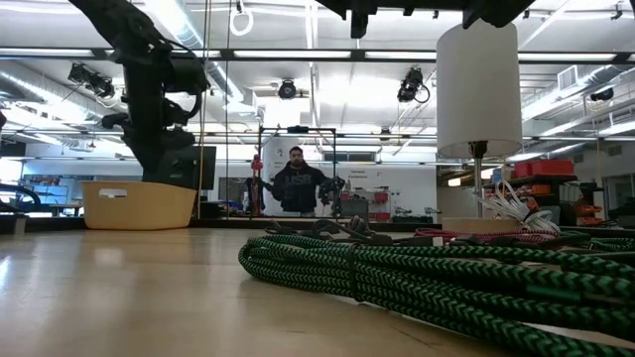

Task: Pick & Place USB Port
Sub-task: Put the green charger cable into the yellow bin, then put the pink charger cable into the yellow bin

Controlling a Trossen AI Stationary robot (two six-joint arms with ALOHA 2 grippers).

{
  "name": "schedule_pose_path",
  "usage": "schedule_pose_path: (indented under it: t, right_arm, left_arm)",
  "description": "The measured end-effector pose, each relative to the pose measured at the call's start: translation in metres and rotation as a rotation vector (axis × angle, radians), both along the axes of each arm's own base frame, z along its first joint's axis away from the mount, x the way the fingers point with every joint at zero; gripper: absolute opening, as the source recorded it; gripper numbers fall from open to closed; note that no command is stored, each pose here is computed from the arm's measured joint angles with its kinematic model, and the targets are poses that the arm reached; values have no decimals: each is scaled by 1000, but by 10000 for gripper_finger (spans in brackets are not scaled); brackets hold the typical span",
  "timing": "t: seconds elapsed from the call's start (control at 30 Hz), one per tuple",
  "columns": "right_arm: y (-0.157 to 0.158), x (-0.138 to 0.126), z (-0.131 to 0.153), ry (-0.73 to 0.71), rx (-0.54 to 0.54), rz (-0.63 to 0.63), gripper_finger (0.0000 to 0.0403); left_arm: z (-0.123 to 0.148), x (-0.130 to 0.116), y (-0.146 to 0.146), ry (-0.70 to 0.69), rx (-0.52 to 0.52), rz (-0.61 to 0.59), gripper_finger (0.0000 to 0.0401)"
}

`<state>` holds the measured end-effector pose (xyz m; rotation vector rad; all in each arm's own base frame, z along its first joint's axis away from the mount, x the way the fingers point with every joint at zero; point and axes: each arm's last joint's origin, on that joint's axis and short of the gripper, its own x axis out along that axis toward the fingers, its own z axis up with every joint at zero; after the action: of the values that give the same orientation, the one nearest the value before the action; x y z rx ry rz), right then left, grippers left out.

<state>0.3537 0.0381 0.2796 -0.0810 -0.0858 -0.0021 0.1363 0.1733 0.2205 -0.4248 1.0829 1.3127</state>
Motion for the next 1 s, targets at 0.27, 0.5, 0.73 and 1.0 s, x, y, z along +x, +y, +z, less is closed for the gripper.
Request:
schedule_pose_path:
  t: [0.27, 0.5, 0.73, 1.0]
  right_arm:
    - [0, 0, 0, 0, 0, 0, 59]
    - [0, 0, 0, 0, 0, 0, 59]
    - [0, 0, 0, 0, 0, 0, 59]
    - [0, 0, 0, 0, 0, 0, 59]
  left_arm:
    - [1, 3, 5, 30, 57, -24, 94]
    - [2, 12, 7, -128, 7, -146, 94]
    - [10, 29, 0, -354, -71, -399, 94]
    - [55, 32, -34, -609, 50, -679, 94]
